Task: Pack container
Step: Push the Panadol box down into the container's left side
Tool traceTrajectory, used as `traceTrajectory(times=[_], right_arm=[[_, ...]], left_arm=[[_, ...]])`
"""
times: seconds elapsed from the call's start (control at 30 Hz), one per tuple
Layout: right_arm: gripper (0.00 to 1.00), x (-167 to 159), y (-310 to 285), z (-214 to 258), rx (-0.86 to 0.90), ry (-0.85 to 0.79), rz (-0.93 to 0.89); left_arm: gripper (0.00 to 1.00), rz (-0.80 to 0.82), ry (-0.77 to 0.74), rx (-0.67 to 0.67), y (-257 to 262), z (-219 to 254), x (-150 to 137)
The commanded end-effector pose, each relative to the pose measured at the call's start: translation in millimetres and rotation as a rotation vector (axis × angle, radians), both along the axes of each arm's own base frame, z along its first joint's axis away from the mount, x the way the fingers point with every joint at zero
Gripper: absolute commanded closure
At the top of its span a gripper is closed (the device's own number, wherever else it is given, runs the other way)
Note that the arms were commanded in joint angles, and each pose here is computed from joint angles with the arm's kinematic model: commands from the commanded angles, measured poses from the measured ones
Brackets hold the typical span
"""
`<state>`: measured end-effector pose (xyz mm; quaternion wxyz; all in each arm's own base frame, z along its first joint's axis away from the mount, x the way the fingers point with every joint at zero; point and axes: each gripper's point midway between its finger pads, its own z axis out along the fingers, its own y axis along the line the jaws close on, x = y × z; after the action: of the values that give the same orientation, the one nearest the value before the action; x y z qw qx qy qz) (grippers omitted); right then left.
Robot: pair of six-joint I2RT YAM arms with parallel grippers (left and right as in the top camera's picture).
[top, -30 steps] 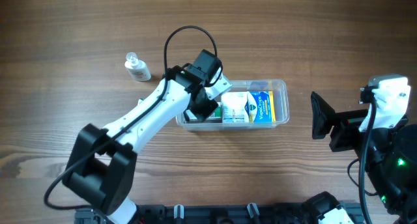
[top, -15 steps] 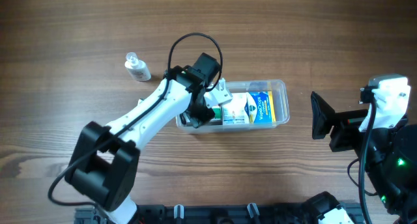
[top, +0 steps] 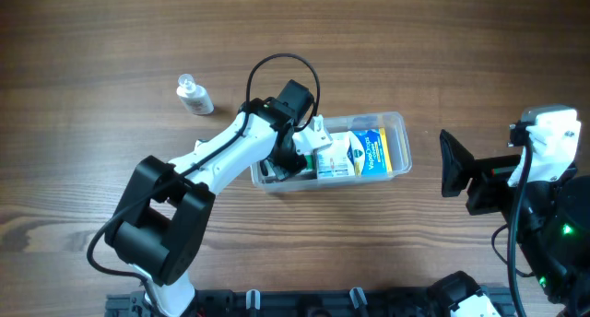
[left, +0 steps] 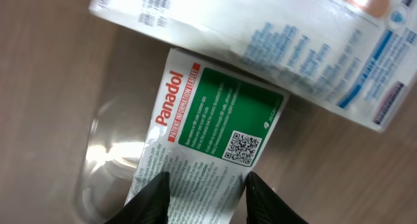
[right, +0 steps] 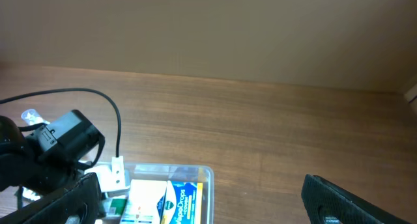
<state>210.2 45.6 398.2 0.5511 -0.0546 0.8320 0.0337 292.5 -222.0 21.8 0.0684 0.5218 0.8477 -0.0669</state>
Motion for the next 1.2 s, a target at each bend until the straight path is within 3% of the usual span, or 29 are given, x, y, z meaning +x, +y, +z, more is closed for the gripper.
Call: traceTrajectory(times=[0.0,0.4,0.53,0.6,0.83,1.17], right_arm=[[0.0,2,2,-1,-0.016,0.004,0.015],[0.0,2,2,-1,-0.015,0.004,0.015],[0.0,2,2,-1,-0.015,0.004,0.015],[0.0,2,2,-1,-0.016,0.004,0.015],[0.0,2,2,-1,-0.016,0.004,0.015],[0.0,2,2,-1,-0.016,0.004,0.015]], left_arm=[[0.63,0.07,-0.088,0.112,19,-15,20],[0.68,0.28,-0.203,0.197,40,-2,40],[0.62,0.319,-0.216,0.15,36,18,38],[0.56,0.304,-0.178,0.104,30,28,27],[0.55,0.264,0.01,-0.003,12,30,-10],[0.44,0.25,0.146,-0.024,1,6,-27]])
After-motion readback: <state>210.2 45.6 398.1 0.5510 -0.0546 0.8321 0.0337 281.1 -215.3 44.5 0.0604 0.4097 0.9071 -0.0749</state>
